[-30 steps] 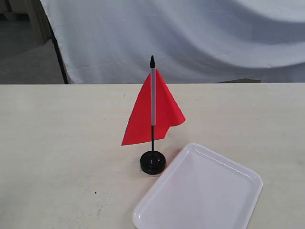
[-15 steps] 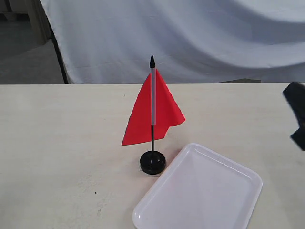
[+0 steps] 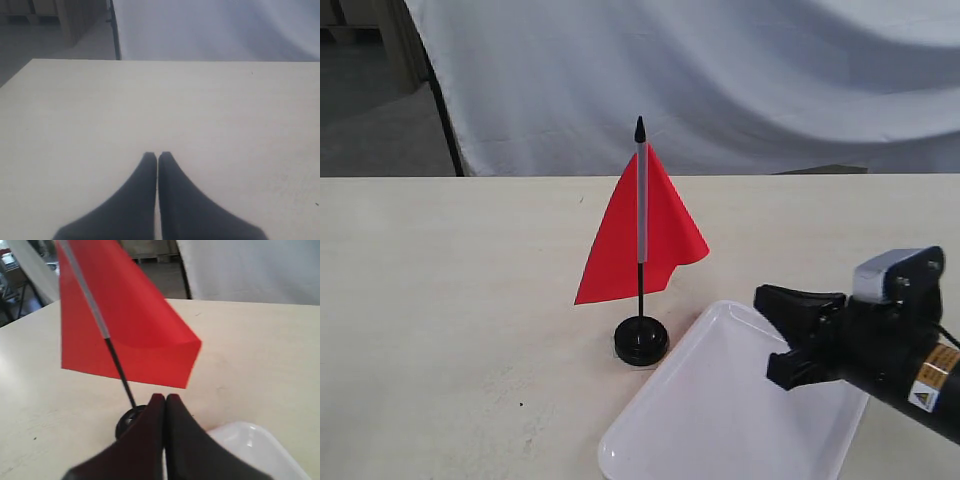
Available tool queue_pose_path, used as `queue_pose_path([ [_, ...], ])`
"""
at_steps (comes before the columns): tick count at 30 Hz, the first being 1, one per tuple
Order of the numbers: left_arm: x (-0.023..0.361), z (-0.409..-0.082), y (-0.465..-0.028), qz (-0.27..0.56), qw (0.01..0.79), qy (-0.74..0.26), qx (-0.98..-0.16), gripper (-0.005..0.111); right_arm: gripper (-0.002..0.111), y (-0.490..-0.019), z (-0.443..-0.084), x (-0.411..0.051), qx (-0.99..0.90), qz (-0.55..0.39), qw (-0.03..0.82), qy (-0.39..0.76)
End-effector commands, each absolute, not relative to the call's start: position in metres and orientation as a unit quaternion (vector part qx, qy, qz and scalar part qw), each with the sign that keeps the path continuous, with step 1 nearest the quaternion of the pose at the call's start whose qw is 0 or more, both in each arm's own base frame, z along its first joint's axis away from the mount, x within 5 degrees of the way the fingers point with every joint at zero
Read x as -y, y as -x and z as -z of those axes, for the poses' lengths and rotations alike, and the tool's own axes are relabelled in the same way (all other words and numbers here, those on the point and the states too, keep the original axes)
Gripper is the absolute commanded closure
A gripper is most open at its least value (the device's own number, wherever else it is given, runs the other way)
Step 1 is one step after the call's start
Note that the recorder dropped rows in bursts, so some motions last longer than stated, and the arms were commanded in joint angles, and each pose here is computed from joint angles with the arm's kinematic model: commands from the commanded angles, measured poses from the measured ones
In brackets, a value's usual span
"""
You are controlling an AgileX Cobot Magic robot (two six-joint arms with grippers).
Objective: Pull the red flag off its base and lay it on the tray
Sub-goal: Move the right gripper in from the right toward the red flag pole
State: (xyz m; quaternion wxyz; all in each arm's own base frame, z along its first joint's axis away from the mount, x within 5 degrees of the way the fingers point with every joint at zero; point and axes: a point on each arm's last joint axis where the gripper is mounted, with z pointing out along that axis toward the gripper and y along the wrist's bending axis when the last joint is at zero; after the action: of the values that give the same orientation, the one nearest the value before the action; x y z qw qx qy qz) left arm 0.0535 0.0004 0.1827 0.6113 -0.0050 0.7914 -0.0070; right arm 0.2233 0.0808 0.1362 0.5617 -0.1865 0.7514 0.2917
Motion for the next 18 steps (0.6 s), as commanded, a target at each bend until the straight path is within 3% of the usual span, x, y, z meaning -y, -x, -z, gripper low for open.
queue_pose_path([
  [1,0.000,-0.182,-0.053,0.008,0.611,0.006,-0.792,0.105,0.109,-0.229,-0.135,-0.104,-0.742,-0.301,0.548,0.240],
  [6,0.000,-0.182,-0.053,0.008,0.611,0.006,-0.792,0.105,0.109,-0.226,-0.137,-0.114,-0.734,-0.311,0.546,0.259],
  [9,0.000,-0.182,-0.053,0.008,0.611,0.006,-0.792,0.105,0.098,-0.226,-0.136,-0.114,-0.736,-0.308,0.544,0.259],
  [11,0.000,-0.182,-0.053,0.008,0.611,0.006,-0.792,0.105,0.077,-0.226,-0.136,-0.114,-0.736,-0.308,0.544,0.259],
  [15,0.000,-0.182,-0.053,0.008,0.611,0.006,-0.792,0.105,0.010,-0.226,-0.136,-0.114,-0.736,-0.308,0.544,0.259],
  [16,0.000,-0.182,-0.053,0.008,0.611,0.006,-0.792,0.105,0.004,-0.226,-0.136,-0.114,-0.735,-0.309,0.544,0.263],
  [18,0.000,-0.182,-0.053,0.008,0.611,0.006,-0.792,0.105,0.006,-0.225,-0.136,-0.115,-0.734,-0.311,0.542,0.266],
])
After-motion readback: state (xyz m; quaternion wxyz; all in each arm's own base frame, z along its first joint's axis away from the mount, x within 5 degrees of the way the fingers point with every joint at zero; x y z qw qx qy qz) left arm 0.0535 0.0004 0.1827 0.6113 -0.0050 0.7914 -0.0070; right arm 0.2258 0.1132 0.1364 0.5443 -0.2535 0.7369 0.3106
